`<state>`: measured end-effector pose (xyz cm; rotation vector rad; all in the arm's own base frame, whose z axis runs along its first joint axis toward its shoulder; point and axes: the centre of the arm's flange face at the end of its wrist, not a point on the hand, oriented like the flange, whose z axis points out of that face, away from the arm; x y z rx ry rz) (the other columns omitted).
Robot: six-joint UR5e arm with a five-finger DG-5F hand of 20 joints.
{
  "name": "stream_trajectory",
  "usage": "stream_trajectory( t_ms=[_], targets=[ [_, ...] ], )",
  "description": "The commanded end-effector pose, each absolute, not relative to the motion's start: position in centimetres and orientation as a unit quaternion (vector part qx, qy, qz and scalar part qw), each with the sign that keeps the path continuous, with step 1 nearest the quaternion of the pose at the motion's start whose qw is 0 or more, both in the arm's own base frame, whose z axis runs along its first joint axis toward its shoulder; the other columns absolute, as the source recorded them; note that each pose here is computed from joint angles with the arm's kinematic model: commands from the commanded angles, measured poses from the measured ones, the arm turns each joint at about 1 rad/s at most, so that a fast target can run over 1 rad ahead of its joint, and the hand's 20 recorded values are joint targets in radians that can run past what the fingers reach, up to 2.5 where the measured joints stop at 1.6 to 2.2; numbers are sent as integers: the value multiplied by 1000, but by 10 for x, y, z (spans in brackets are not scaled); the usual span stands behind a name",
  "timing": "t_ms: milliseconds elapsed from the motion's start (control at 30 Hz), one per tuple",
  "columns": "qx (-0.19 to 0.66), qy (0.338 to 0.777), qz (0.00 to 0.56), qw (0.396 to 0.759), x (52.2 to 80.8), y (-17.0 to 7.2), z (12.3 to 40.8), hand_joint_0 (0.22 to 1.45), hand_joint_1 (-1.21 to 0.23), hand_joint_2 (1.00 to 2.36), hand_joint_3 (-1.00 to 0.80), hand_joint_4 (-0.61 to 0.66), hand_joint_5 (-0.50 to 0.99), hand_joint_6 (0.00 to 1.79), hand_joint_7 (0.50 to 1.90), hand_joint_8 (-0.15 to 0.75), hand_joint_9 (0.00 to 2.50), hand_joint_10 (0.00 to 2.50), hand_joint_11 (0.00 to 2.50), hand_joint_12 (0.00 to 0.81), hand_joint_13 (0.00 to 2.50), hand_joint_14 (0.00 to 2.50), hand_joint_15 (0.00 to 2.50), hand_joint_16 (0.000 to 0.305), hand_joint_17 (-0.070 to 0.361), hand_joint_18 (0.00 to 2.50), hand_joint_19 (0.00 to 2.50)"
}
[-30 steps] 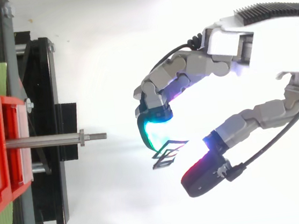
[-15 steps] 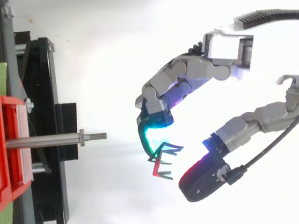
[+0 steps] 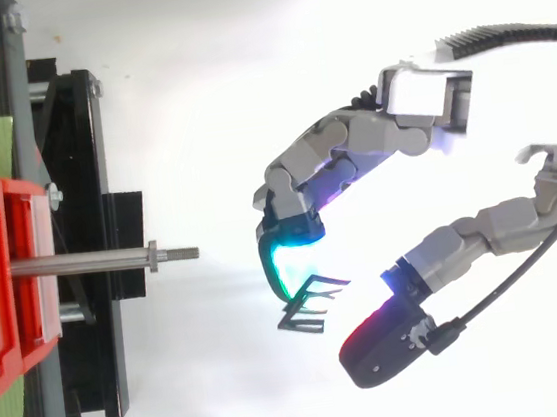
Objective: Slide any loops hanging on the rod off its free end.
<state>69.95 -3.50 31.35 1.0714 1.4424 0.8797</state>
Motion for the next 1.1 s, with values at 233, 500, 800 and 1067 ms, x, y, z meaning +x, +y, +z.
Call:
stream_trajectory(
  t_ms=[233,500,800,1067],
  targets=[
    [460,608,372,530,697,-34,312,533,-767,1000,-500,143,-198,834,1108,244,709,3,98,226,615,0,0,38,85,535,89],
    [460,605,373,531,698,-33,313,528,-681,1000,-500,161,-177,781,1111,251,737,3,94,230,622,0,0,38,85,535,102],
    [460,607,374,530,698,-31,313,610,-720,1006,-429,82,-185,817,1202,243,741,3,113,219,624,1,6,35,79,525,111],
    [460,607,373,530,698,-30,313,627,-823,1000,-500,108,-198,819,1165,235,715,2,99,219,610,0,0,35,80,523,97]
  ],
)
